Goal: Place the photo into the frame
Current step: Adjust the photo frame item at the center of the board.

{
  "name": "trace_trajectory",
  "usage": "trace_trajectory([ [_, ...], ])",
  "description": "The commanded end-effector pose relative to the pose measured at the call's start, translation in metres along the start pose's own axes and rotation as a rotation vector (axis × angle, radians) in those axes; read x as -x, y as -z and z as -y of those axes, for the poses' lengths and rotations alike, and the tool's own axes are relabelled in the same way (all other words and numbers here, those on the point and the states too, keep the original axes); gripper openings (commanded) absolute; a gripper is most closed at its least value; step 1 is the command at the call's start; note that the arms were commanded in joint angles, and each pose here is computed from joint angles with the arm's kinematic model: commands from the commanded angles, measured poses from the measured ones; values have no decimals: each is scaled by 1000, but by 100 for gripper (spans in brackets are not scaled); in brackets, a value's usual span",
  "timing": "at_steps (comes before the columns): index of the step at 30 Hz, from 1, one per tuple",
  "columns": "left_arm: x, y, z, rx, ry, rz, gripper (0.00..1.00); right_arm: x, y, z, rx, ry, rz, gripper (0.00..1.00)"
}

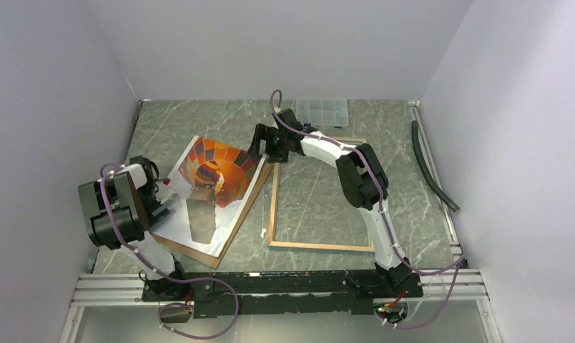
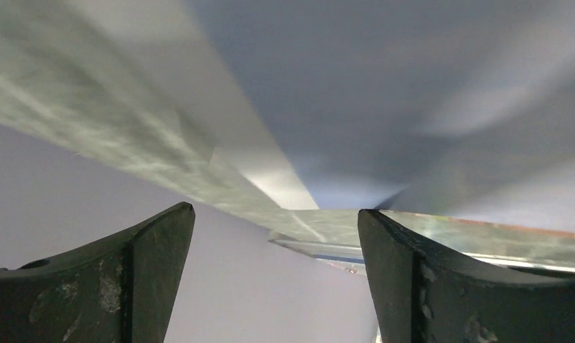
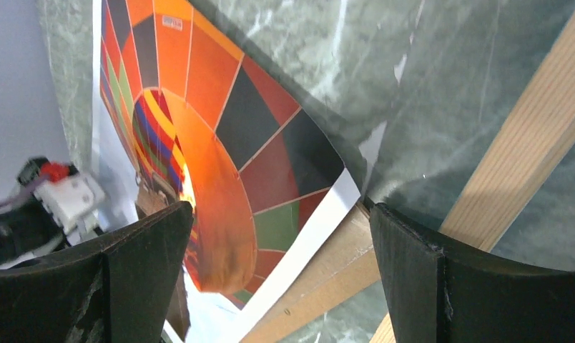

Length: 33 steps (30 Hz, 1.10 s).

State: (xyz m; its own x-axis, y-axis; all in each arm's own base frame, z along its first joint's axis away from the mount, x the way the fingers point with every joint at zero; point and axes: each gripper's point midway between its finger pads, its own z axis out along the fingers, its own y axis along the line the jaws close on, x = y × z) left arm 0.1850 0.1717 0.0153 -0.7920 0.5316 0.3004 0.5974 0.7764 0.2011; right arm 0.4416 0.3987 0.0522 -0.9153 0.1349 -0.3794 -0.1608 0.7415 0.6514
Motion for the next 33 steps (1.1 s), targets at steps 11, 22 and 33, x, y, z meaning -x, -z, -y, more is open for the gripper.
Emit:
trace_trajectory([
  [11,151,-1,-110,227,403,371,90,-60,26,29,-71,-116,-62,99],
  [22,147,29,-120,119,497,417,91,-49,52,28,-82,-71,-27,99],
  [33,126,37,-34,-146,393,443,88,-50,52,40,-135,-13,-29,100],
])
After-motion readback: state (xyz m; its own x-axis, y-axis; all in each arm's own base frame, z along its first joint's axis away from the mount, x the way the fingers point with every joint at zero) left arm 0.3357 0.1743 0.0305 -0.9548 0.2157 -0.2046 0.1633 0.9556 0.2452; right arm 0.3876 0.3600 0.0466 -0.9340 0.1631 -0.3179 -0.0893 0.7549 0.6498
